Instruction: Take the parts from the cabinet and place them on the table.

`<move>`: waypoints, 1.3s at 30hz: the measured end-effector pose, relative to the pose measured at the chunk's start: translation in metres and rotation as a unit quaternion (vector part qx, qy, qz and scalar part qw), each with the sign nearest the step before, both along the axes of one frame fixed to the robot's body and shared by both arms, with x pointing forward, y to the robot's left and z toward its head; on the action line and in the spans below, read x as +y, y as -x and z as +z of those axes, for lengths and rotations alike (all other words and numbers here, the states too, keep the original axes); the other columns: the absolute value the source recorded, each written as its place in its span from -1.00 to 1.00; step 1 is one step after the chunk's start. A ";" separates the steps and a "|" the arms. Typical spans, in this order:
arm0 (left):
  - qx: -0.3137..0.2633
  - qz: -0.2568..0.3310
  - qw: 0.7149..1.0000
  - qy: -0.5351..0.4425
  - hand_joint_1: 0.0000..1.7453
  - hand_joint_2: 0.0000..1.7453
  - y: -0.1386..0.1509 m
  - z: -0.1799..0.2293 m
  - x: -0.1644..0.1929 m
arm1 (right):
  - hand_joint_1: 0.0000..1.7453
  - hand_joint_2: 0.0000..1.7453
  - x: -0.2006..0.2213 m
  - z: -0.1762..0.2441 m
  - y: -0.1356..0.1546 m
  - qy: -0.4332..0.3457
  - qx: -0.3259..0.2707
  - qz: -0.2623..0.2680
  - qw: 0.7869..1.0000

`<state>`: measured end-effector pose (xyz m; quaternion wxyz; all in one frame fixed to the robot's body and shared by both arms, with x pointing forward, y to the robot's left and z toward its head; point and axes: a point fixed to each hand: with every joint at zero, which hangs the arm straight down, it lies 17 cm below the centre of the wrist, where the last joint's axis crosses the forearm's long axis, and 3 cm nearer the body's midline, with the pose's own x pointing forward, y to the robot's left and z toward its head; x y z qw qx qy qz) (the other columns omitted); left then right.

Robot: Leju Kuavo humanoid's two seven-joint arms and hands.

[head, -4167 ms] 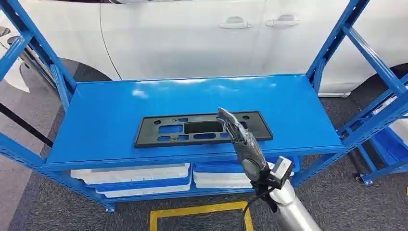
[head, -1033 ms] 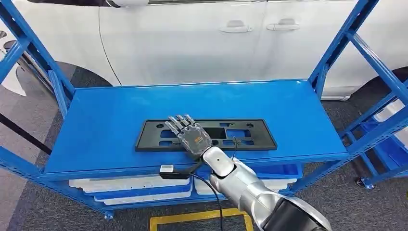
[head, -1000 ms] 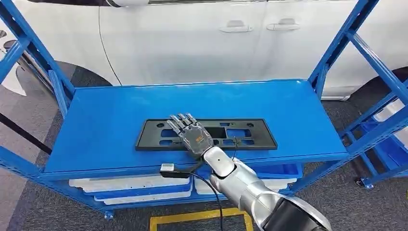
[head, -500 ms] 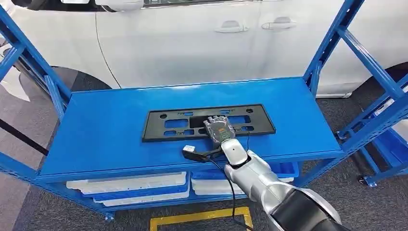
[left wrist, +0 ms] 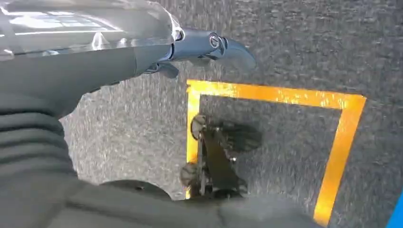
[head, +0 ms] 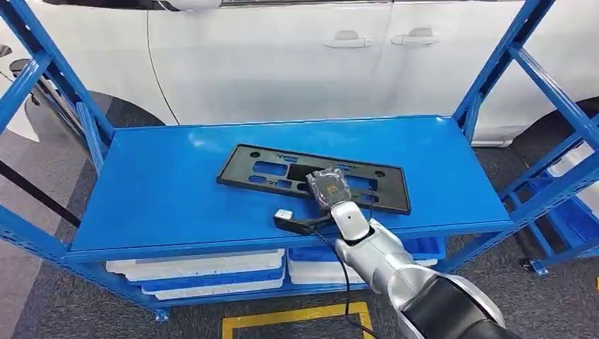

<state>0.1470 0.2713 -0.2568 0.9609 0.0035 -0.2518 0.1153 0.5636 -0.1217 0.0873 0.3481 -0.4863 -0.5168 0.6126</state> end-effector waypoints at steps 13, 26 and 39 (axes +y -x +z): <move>-0.026 -0.010 1.000 -0.004 -1.00 1.00 -0.012 0.005 -0.001 | 0.90 1.00 0.047 0.064 -0.002 -0.200 -0.021 0.095 0.975; -0.021 -0.013 0.999 0.024 -1.00 1.00 0.006 0.003 -0.007 | 0.90 1.00 0.019 0.317 0.160 -0.723 -0.063 0.438 0.530; -0.016 -0.013 1.000 0.024 -1.00 1.00 0.007 0.003 -0.007 | 0.90 1.00 0.011 0.368 0.301 -0.668 0.026 0.635 0.389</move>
